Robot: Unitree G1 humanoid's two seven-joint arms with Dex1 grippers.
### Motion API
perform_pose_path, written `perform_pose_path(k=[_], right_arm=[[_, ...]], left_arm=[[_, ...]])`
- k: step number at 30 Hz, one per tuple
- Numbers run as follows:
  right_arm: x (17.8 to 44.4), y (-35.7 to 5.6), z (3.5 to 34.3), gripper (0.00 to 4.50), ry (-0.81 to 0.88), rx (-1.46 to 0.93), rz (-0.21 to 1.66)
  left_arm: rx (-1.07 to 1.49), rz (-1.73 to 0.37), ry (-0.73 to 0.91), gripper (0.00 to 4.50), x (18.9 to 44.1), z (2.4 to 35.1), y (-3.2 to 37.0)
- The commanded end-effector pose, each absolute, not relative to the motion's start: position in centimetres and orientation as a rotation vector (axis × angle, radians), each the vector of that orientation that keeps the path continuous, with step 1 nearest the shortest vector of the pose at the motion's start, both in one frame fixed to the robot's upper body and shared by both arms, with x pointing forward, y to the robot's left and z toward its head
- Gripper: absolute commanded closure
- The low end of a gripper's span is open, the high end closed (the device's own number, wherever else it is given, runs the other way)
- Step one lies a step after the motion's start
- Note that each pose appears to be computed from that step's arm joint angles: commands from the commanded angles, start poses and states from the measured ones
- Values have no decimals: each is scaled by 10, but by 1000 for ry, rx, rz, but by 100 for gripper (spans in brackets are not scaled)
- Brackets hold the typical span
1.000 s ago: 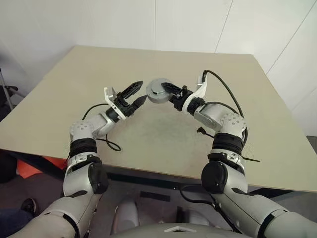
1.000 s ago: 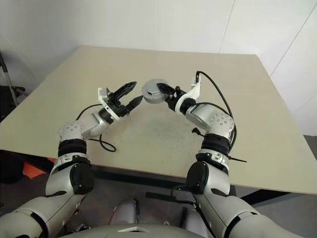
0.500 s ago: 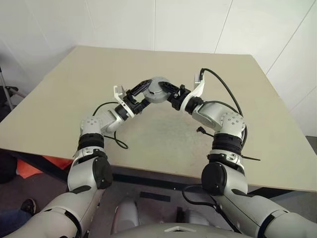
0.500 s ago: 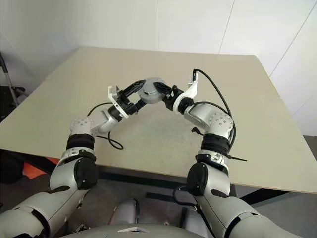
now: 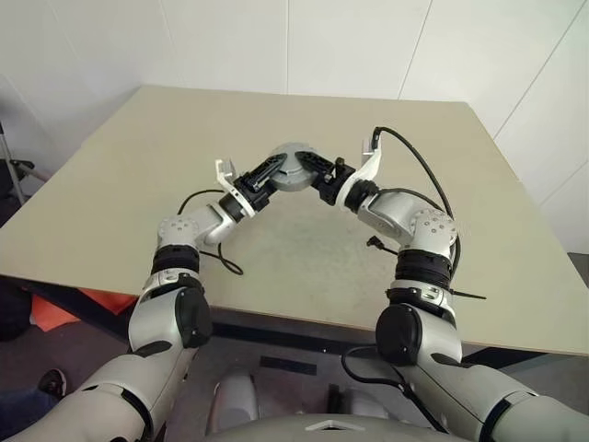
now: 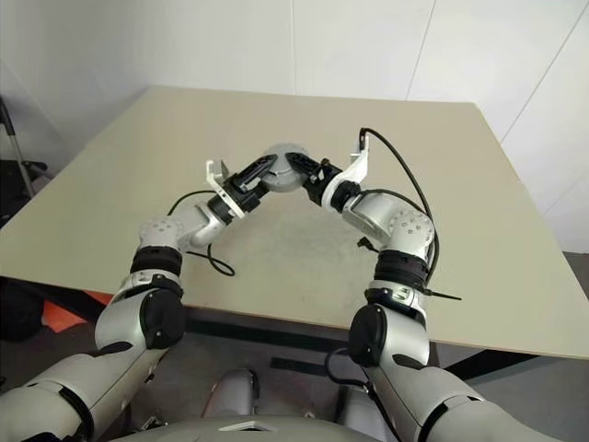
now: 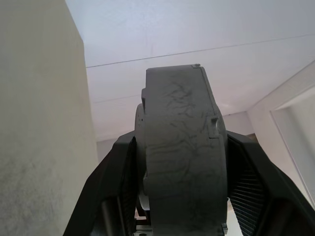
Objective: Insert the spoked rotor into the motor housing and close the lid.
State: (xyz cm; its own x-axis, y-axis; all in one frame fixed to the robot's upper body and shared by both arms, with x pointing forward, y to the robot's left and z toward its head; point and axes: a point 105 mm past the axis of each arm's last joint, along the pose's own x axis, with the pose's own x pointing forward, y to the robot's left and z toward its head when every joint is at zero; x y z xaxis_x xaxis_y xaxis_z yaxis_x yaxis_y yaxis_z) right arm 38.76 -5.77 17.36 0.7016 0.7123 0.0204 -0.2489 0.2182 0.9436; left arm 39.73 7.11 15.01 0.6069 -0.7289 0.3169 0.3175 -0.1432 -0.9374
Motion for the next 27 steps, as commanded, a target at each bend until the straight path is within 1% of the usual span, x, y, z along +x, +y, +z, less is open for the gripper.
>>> perform_pose_path(k=[1, 6, 8, 9, 13, 14, 16, 20, 24, 27], right_arm=[[386, -58, 203, 240, 367, 1161, 763], [386, -58, 204, 240, 357, 1162, 775], [385, -58, 205, 171, 349, 1158, 788], [386, -59, 204, 147, 350, 1146, 778], [393, -65, 200, 15, 327, 1095, 696], [395, -66, 200, 4, 320, 1086, 681], [399, -70, 196, 4, 308, 1065, 640], [407, -79, 185, 4, 303, 1018, 547], [411, -84, 176, 4, 314, 1010, 503], [413, -88, 170, 4, 329, 1008, 480]], left_arm=[[-1418, -999, 323, 240, 399, 169, 70], [-1416, -1009, 329, 240, 398, 169, 69], [-1418, -1007, 325, 240, 398, 169, 70], [-1420, -1005, 323, 240, 398, 169, 71], [-1423, -986, 314, 240, 400, 168, 74], [-1422, -981, 312, 240, 401, 167, 75], [-1414, -952, 293, 240, 404, 166, 79], [-1353, -829, 177, 240, 416, 163, 105], [-1328, -634, 57, 240, 427, 157, 151], [-1299, -485, 7, 240, 432, 149, 185]])
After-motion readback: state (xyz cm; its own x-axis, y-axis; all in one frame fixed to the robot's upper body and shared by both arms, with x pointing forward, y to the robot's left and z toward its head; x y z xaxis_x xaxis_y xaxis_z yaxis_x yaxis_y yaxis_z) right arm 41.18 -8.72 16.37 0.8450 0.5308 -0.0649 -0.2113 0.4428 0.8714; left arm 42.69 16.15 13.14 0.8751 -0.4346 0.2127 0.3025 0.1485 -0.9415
